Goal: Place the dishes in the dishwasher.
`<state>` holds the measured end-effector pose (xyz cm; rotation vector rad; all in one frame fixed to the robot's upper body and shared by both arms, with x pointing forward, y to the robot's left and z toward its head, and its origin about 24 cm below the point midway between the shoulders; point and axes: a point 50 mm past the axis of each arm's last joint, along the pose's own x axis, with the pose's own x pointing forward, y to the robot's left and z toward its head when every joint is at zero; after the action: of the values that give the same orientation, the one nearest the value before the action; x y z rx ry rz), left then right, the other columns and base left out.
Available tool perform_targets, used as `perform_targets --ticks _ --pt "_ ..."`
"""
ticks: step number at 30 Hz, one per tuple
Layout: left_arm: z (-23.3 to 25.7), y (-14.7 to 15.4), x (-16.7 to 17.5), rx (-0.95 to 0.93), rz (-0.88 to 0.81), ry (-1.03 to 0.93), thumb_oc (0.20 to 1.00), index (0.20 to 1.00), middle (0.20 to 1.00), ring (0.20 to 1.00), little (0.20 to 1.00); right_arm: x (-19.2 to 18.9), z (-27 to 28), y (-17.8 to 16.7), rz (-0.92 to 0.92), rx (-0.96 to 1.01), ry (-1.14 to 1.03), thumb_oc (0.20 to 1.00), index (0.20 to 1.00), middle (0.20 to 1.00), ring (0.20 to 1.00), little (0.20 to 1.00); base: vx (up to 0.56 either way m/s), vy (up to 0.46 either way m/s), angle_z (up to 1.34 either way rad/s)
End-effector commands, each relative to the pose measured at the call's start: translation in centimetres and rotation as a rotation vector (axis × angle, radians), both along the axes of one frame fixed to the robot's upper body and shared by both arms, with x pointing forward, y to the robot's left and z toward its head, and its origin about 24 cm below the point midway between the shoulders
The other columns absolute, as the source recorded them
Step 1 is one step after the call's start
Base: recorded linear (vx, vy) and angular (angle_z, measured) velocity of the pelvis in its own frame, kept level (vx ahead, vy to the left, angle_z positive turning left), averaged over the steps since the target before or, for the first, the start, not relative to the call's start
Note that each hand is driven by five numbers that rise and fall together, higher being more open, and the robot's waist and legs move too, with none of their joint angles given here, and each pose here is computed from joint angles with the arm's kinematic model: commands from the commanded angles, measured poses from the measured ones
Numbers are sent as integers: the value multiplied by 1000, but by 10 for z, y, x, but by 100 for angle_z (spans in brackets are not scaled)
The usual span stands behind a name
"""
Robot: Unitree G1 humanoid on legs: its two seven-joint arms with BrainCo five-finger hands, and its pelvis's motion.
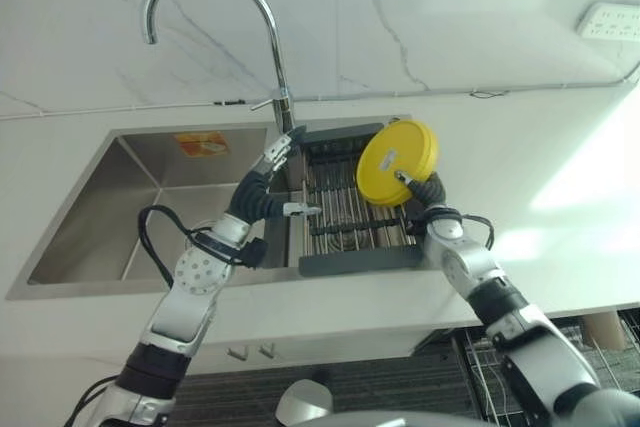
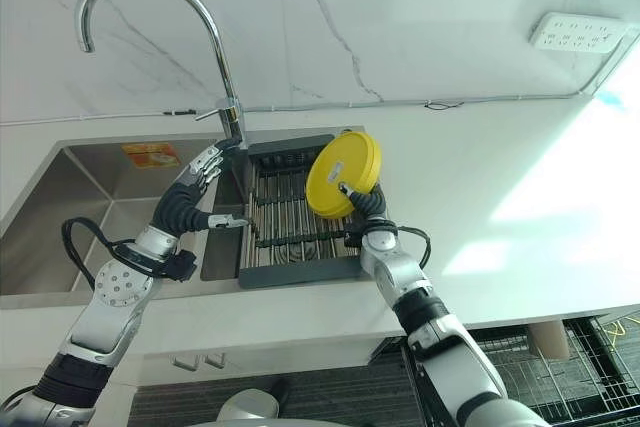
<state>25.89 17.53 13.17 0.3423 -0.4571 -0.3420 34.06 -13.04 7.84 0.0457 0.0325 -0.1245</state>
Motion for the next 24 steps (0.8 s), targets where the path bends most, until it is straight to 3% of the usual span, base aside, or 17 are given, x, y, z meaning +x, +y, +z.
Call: perform_targets --ticks 1,4,7,24 --pt "9 -10 -5 -39 -53 -74 1000 1000 1000 1000 1000 -2 99 -24 -94 -206 -569 200 200 200 200 200 -49 39 -5" --pt "7 -6 -9 -39 -37 -81 1000 1000 1000 1000 1000 -19 111 -29 -90 -211 -670 200 200 200 200 200 -48 24 -10" --pt "7 1 -13 -43 -14 -95 1000 1000 1000 1000 1000 -38 115 -41 -71 -48 -734 200 200 200 200 200 -84 20 -21" --pt "4 -2 -15 -59 16 -121 1000 1000 1000 1000 1000 -63 87 -56 -16 444 -699 200 200 200 200 200 -63 30 -11"
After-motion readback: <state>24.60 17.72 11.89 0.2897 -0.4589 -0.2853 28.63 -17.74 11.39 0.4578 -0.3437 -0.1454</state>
